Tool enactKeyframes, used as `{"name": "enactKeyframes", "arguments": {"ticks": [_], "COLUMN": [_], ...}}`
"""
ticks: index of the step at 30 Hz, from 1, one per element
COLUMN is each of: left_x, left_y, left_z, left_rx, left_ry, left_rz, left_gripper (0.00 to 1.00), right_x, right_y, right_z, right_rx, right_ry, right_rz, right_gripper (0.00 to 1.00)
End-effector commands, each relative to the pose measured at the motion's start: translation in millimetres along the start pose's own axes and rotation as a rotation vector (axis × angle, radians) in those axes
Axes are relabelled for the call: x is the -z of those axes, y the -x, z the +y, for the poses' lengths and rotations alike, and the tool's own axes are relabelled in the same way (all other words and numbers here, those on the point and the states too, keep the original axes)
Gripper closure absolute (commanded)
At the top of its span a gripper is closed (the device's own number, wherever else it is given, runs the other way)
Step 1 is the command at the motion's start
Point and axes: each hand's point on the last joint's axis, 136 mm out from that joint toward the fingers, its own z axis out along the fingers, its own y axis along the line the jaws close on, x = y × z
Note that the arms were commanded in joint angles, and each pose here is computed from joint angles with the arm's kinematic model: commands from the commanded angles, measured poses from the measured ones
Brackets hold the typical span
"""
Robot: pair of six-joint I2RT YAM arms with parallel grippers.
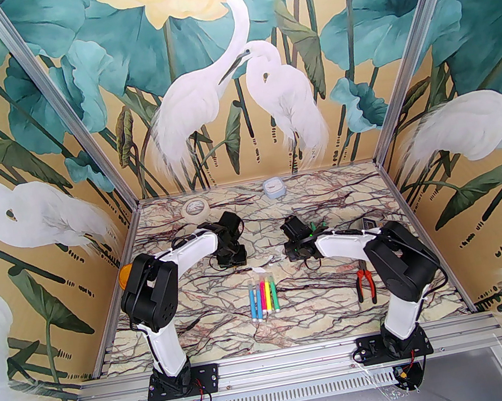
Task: Open the pen caps
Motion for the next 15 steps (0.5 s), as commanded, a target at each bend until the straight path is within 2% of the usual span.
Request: {"name": "enactKeyframes", "arguments": {"ticks": [1,6,15], "left_x": [-7.6,-14.3,-21.0], "left_y": [-5.4,-7.0,-4.3], "left_z": [12.9,19.6,22.3], "left_rx": [-0.017,-0.019,-0.018], "left_ry": [0.084,0.121,0.142], "left_rz": [0.033,0.047,0.052], "left_gripper": [0.98,0.97,0.91], "right_x": [-4.0,-6.5,-7.2], "right_y": [4.8,3.2,0.3], "right_z": [-8.4,-15.3,-24.7], "right_rx": [-0.014,-0.007,0.0], "right_ry": [-0.063,-0.101,-0.152], "right_rz": [0.003,0.012,0.023], "right_gripper": [0.98,0.96,0.87]}}
